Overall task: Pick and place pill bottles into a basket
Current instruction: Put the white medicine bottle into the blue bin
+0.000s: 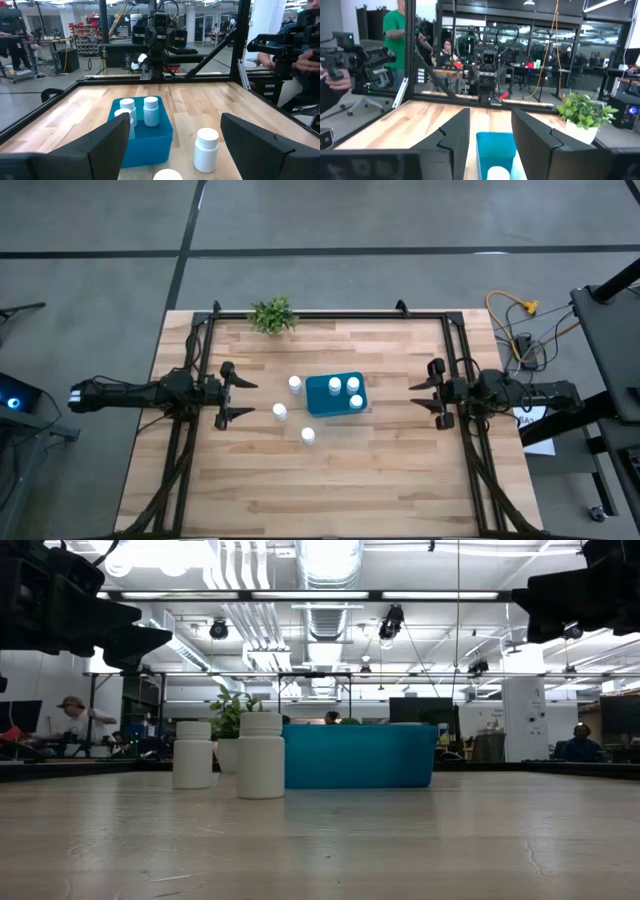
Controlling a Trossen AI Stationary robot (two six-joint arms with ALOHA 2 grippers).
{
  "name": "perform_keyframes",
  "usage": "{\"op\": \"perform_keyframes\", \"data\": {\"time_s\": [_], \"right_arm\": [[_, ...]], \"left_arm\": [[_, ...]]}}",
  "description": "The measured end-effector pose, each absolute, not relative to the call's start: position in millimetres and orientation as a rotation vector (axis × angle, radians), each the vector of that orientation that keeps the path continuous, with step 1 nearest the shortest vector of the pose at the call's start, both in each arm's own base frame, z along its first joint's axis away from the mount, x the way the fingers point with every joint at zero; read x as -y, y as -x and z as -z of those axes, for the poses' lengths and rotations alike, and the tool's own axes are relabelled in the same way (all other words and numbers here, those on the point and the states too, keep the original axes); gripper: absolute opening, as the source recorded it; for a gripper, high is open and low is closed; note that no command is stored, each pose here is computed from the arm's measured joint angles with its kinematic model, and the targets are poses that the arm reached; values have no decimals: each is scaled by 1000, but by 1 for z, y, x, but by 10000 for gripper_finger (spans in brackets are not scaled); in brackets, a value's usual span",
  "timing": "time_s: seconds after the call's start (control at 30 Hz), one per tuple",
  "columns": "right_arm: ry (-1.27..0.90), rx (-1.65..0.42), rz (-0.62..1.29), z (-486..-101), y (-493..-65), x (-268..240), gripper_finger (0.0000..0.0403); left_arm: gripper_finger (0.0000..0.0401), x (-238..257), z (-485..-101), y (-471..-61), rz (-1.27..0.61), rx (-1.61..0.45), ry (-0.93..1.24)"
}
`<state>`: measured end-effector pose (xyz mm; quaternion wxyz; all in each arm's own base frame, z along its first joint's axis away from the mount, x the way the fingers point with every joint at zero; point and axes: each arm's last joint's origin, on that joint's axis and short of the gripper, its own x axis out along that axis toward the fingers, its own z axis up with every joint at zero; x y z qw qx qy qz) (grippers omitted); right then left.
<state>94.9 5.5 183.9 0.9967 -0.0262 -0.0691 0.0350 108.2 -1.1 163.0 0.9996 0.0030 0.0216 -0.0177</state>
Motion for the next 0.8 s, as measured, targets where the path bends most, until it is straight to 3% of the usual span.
{"op": "perform_keyframes", "data": {"time_s": [0.27,0.6,0.8], "right_arm": [[52,74,-72,-177,-96,-5,104],[87,38,-83,-174,-96,-6,14],[88,30,-83,-173,-96,-6,9]], "left_arm": [[295,1,-163,-108,35,-42,-6],[295,1,-163,-108,36,-42,-6],[295,1,-163,-108,35,-39,-6]]}}
